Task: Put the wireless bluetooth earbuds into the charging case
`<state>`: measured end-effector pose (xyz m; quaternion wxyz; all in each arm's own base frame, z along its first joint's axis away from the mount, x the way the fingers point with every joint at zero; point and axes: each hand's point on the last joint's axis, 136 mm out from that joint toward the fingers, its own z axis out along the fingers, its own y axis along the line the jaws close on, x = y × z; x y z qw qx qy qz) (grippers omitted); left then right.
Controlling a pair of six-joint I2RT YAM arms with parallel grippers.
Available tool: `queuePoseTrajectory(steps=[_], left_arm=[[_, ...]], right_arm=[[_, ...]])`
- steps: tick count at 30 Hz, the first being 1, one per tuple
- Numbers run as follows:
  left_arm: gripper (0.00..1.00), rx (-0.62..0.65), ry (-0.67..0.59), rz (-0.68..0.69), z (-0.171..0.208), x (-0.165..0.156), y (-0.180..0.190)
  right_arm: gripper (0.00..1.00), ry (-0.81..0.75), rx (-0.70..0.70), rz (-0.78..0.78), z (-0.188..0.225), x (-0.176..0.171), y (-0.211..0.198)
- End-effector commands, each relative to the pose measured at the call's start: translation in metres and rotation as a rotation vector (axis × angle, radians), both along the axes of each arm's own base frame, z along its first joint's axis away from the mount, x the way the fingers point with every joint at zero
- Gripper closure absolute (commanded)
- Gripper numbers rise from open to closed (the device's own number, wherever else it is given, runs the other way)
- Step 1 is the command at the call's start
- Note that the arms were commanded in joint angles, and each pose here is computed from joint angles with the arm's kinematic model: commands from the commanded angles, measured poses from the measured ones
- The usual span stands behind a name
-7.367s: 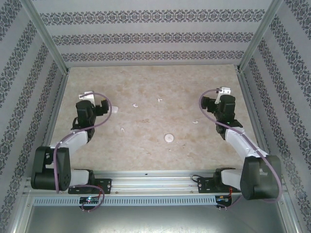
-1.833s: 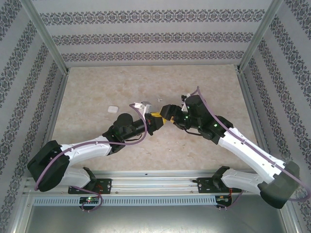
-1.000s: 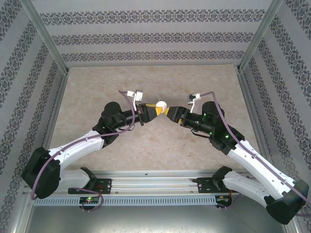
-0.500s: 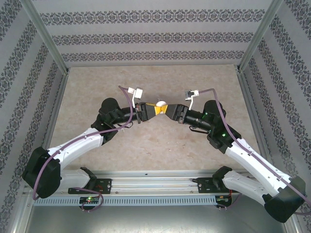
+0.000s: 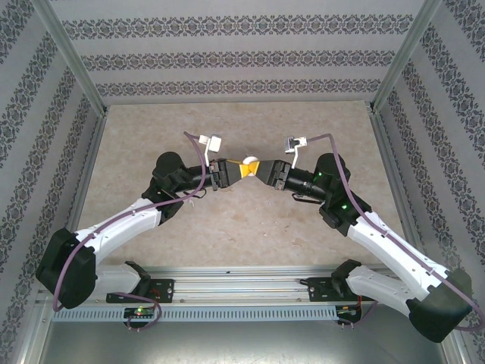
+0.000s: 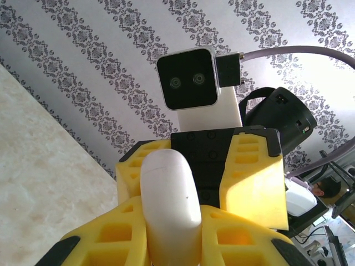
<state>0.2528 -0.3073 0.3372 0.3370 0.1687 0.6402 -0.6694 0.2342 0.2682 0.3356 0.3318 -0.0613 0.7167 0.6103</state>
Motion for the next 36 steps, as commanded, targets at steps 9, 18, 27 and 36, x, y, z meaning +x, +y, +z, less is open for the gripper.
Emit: queuePoseTrajectory(steps=[9, 18, 27, 36], left_arm=[[0.99, -0.071, -0.082, -0.048, 0.029, -0.008, 0.005], [1.0, -0.06, -0.072, -0.082, 0.025, -0.014, 0.004], [1.0, -0.056, -0.066, -0.098, 0.024, -0.016, 0.003], [1.0, -0.049, -0.063, -0.115, 0.023, -0.019, 0.003]], right_arm=[[0.54, -0.02, 0.019, 0.01, 0.012, -0.002, -0.003], [0.67, -0.015, 0.02, 0.025, 0.012, -0.005, -0.003], [0.56, -0.01, 0.017, 0.008, 0.015, -0.003, -0.006], [0.6, 0.002, 0.014, 0.007, 0.014, -0.003, -0.01]])
